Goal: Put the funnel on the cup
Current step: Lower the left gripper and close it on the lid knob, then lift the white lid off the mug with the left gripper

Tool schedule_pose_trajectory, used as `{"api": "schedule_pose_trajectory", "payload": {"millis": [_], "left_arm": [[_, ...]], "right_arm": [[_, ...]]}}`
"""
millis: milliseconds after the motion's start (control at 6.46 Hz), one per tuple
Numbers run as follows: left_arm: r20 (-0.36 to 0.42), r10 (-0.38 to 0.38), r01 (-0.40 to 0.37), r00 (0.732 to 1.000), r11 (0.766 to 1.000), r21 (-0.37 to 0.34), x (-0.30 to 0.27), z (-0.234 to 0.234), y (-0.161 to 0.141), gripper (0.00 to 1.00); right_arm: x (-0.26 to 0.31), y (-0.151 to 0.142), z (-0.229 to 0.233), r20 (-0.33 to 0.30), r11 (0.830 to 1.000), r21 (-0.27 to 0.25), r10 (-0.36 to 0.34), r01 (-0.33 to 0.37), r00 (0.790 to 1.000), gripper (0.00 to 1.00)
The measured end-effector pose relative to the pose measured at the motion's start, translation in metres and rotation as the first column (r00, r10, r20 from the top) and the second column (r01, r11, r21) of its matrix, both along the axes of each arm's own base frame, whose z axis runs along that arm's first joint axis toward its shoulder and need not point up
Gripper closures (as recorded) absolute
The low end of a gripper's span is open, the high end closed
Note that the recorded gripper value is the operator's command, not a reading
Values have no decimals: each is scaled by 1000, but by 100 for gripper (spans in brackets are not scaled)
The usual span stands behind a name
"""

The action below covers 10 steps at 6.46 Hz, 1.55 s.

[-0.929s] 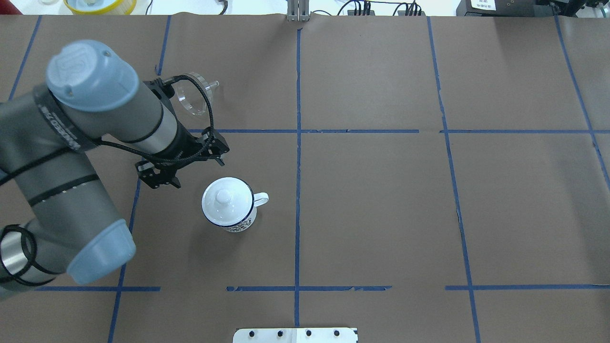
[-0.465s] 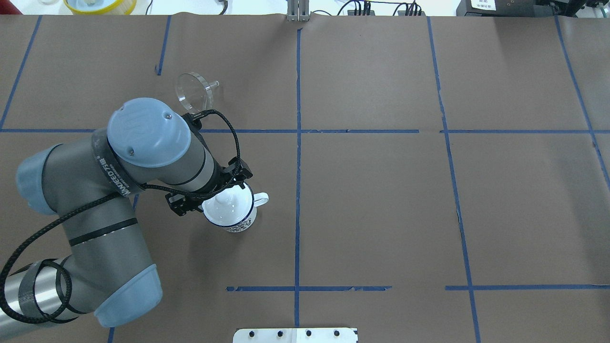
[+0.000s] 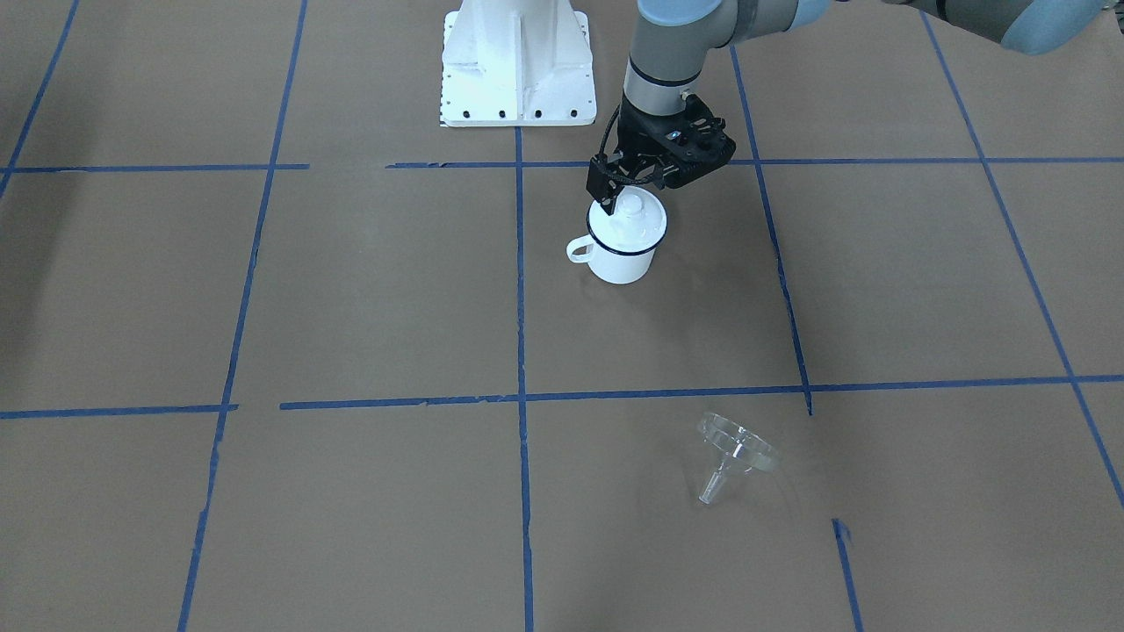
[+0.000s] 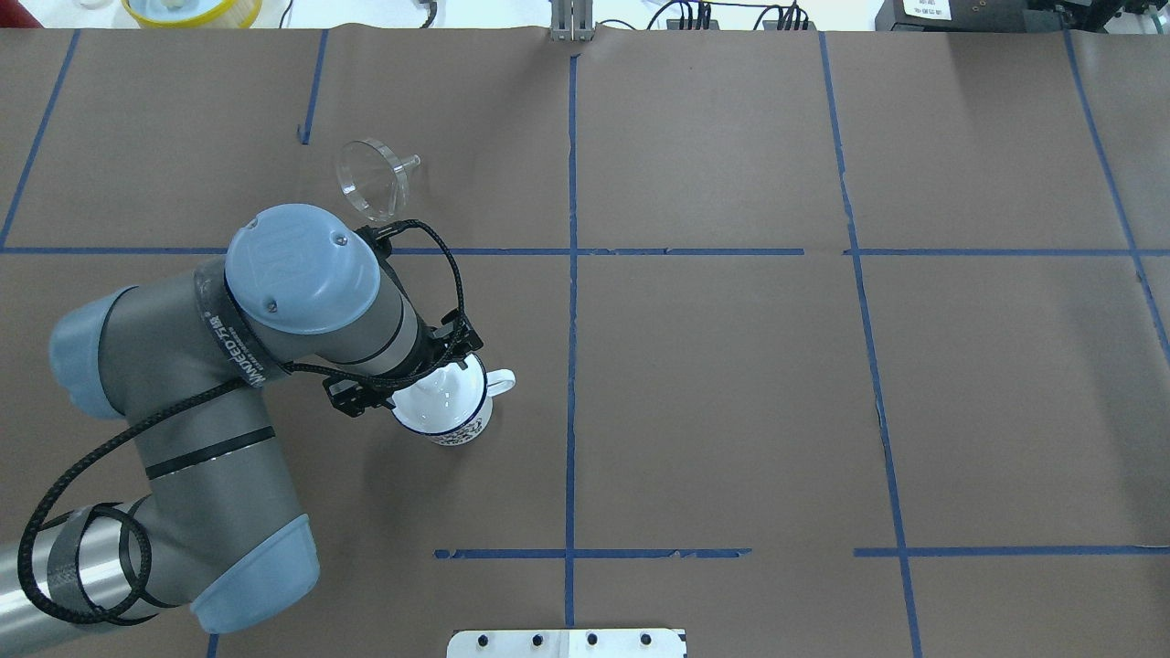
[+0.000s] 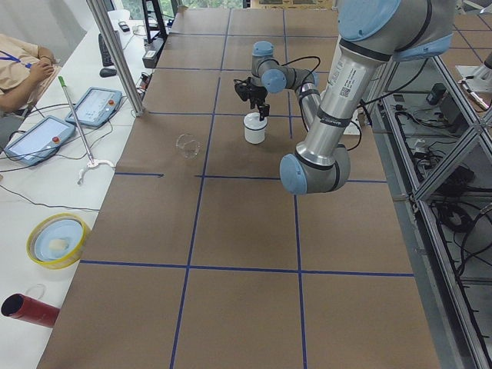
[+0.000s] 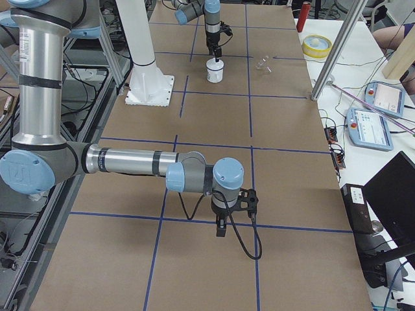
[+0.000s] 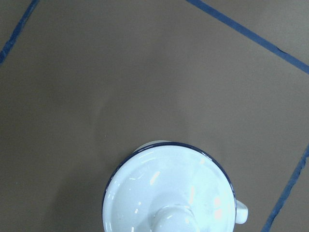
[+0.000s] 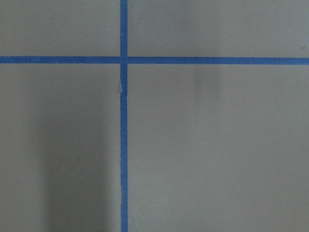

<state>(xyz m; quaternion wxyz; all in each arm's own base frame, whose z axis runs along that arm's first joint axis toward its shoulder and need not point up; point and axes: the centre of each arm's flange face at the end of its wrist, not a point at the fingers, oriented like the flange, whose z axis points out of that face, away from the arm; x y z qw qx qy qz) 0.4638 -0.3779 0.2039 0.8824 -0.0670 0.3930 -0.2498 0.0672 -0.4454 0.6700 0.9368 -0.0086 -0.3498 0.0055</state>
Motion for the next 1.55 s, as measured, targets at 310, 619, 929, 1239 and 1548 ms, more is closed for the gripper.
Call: {"api": "schedule_pose_trajectory", "payload": {"millis": [310,619,929,1239,1548], "left_arm": [[18,-21,20,1000,1000,20,3,3,-5,33],[16,-28,27,999,999,21,3,2,-5,62],[12,-31,31,999,999,20,2,-1,-5,100],[8,-31,31,999,999,20,1,-3,-5,100],[5,-38,38,999,999,20,-5,-8,-6,100]], "right_arm": [[0,0,0,0,1000,0,0,0,1000,0],[0,0,0,0,1000,0,0,0,1000,0],[0,0,0,0,1000,0,0,0,1000,0],[0,0,0,0,1000,0,0,0,1000,0],[0,0,0,0,1000,0,0,0,1000,0]]}}
